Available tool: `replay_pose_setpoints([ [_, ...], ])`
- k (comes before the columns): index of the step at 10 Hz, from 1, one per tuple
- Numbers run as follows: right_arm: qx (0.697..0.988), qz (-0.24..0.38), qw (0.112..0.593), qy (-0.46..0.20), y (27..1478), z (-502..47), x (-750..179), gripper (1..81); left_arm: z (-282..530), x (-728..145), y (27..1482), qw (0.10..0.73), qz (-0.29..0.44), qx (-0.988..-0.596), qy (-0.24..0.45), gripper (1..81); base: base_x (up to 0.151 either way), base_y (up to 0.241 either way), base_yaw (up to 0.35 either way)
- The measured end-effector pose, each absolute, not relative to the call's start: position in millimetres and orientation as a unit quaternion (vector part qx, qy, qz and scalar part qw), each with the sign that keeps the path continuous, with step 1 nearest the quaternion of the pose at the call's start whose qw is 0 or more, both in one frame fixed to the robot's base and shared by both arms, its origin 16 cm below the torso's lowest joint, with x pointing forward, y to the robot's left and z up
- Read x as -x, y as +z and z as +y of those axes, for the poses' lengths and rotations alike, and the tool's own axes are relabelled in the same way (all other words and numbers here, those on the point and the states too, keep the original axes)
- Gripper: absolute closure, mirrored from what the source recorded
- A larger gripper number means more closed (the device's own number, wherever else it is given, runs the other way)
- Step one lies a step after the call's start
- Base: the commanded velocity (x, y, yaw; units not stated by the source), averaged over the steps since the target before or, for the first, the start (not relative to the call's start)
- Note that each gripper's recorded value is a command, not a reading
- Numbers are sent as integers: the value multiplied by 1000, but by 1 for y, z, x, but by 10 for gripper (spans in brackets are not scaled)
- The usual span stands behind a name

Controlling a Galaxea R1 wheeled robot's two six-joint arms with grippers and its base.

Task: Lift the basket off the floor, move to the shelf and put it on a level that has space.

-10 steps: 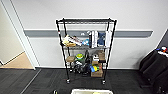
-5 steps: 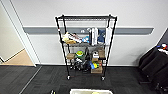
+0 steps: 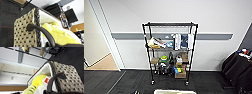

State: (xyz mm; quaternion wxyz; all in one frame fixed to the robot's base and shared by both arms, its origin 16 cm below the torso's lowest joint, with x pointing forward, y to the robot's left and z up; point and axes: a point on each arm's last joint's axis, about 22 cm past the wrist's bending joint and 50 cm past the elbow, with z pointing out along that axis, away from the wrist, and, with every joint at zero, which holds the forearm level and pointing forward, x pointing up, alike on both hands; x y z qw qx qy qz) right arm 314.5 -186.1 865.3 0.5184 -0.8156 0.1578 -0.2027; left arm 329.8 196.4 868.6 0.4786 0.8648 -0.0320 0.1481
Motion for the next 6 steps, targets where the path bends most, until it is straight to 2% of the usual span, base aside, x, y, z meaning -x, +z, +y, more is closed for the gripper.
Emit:
replay_pose_setpoints([
  [6, 814, 154, 520, -209, 871, -186, -311, 811, 190, -330, 870, 481, -39, -863, 152, 811, 0, 0, 0],
])
